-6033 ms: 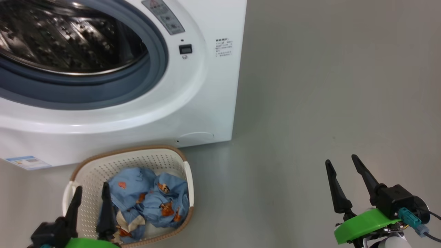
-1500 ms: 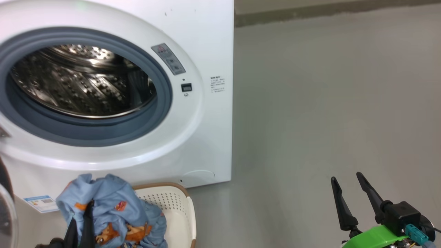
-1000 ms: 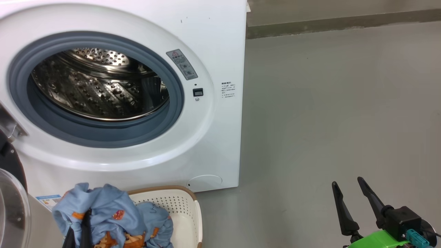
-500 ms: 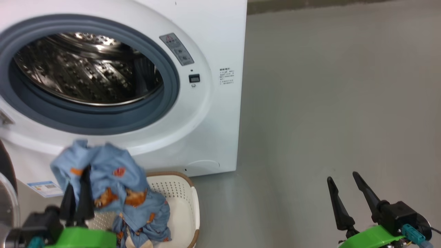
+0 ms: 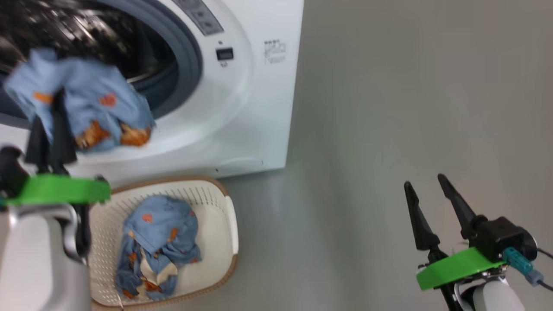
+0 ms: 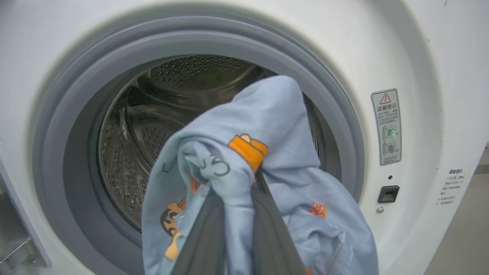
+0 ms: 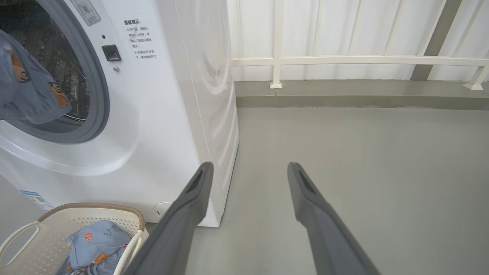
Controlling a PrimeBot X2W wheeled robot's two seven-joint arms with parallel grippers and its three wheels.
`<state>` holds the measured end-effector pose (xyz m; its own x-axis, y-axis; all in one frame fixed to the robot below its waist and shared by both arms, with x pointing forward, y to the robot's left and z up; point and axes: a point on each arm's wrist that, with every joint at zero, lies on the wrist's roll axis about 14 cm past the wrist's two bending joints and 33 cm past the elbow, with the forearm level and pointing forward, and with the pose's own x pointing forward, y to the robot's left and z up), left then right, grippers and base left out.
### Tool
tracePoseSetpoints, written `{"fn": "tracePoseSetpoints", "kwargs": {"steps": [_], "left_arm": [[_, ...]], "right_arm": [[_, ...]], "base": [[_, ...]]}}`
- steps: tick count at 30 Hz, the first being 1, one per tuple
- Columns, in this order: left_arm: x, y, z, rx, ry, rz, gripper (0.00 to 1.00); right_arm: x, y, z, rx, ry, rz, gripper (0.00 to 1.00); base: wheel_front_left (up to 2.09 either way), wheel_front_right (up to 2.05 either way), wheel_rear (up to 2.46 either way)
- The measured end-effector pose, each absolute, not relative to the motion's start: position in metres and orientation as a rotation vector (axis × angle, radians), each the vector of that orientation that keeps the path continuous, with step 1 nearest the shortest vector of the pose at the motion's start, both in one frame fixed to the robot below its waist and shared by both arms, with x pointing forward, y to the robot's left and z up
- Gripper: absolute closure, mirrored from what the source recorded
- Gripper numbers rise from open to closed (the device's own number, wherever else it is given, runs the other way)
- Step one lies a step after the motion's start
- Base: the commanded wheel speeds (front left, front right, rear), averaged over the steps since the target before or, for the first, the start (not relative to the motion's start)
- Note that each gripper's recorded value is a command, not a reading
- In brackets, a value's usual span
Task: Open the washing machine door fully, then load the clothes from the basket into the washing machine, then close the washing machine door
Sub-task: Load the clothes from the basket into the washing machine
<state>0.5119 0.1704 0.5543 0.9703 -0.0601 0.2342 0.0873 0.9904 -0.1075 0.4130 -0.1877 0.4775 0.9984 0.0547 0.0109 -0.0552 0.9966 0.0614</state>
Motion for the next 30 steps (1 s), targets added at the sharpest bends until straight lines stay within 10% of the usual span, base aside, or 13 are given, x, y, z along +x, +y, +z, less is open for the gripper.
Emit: {"fn": "tracePoseSetpoints", "kwargs": {"steps": [30], "left_arm": [[0.7,0.153,0.429,-0.128,0.107,-0.127,1.0]], "right_arm": [[0.451,-0.2,0.375,0.052,0.218,0.019,0.0]], "base": [[0.0,0.0,0.0]]}}
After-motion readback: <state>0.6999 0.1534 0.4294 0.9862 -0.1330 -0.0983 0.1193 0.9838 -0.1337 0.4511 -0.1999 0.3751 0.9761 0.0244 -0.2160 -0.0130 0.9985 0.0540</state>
